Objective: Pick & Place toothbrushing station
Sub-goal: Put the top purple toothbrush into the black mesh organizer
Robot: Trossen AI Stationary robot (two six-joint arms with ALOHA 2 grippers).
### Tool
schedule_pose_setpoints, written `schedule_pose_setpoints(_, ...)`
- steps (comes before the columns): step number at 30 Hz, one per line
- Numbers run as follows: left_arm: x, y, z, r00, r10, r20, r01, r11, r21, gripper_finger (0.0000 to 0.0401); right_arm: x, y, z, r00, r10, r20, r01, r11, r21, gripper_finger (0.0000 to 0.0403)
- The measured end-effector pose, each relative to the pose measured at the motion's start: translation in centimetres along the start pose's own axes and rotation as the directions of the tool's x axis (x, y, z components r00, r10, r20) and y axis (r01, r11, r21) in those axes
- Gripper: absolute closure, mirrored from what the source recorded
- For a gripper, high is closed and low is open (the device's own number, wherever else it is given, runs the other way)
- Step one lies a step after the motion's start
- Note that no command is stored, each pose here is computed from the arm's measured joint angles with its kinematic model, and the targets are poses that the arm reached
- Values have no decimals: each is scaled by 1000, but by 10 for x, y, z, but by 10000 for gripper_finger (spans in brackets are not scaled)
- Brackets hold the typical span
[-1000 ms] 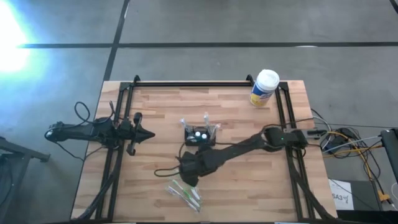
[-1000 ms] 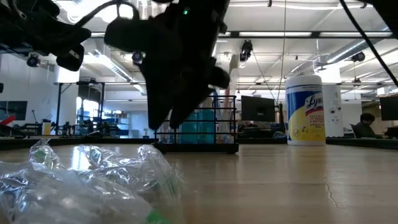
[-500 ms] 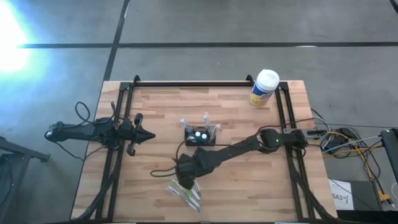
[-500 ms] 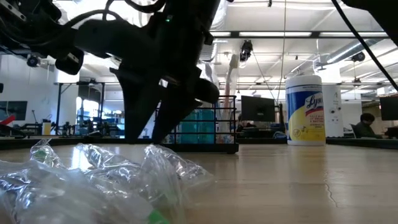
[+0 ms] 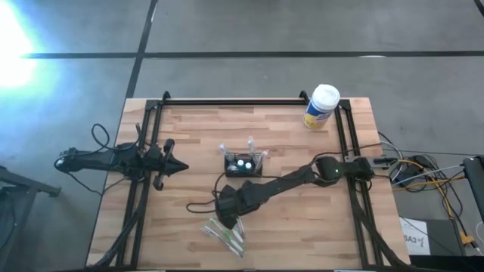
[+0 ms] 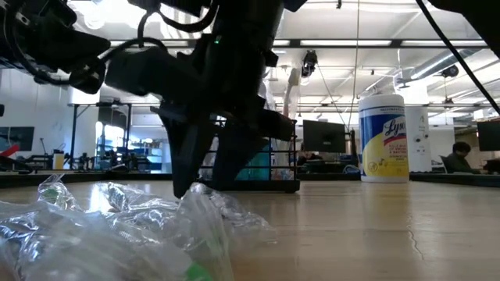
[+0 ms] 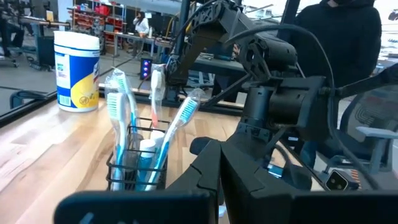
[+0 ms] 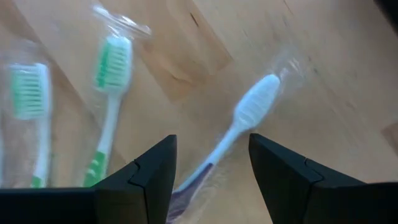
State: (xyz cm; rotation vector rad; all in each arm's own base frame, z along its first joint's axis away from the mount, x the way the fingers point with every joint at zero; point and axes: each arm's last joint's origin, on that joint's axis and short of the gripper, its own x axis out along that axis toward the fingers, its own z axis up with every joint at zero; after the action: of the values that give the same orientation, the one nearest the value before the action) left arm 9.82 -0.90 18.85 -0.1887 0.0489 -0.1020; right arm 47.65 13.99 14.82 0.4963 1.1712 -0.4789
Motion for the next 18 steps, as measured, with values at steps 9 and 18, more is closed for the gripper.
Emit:
schedule_pose_setpoints(9,0,0,0,1000,-1,0,1,1000,-1,391,12,0,-9,999,-22,-26,22,1000,-18,208)
schedule_pose_setpoints(18,0,0,0,1000,-2,0,2,1000,10,391,15,1,-9,999,-14,-41,9,993,-119,303)
